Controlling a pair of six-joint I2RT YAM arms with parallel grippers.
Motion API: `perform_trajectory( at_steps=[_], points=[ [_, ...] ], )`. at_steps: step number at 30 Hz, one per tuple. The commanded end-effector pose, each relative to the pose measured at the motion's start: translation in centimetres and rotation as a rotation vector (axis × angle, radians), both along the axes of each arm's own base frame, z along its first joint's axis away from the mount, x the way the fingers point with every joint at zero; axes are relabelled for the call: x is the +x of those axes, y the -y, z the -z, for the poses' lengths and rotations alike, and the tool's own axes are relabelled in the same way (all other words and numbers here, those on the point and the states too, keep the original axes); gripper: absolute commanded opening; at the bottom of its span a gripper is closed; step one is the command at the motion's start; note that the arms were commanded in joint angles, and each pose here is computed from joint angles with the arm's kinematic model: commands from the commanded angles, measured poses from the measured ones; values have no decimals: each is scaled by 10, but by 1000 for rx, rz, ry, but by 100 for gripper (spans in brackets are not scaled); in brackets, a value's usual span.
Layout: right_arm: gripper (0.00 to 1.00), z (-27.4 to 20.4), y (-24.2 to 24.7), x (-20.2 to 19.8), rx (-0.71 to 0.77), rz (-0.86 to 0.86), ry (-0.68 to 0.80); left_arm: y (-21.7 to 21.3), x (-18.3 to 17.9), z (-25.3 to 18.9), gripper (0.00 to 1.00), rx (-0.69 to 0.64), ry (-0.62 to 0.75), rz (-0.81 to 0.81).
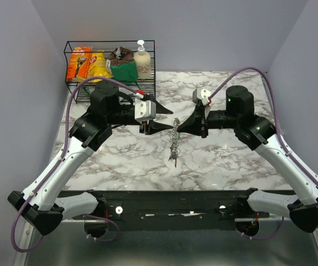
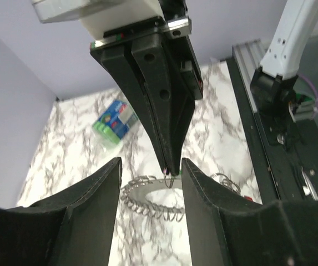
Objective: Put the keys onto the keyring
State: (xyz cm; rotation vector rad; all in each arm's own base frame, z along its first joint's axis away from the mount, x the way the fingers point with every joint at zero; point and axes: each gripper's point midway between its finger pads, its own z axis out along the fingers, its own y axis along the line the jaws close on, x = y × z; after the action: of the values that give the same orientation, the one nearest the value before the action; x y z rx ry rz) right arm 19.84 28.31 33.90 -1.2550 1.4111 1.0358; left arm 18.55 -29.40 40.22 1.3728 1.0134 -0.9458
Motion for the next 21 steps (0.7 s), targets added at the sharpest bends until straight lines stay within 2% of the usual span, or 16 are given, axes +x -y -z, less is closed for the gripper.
perform_trajectory(
  at_steps=[1,9,17,19,21],
  points=[
    [1,3,7,10,-83,33,17,-5,9,24,56,137,-58,-47],
    [1,21,13,24,-193,87,-16,-2,22,43,56,242,-139,-68],
    [1,38,20,35,-299,115,-42,7,28,55,56,279,-184,-50],
    [1,40,21,35,-312,118,-47,11,27,57,53,286,-193,-36],
    [1,41,21,36,-321,118,-56,17,28,63,46,297,-211,-17]
  ],
)
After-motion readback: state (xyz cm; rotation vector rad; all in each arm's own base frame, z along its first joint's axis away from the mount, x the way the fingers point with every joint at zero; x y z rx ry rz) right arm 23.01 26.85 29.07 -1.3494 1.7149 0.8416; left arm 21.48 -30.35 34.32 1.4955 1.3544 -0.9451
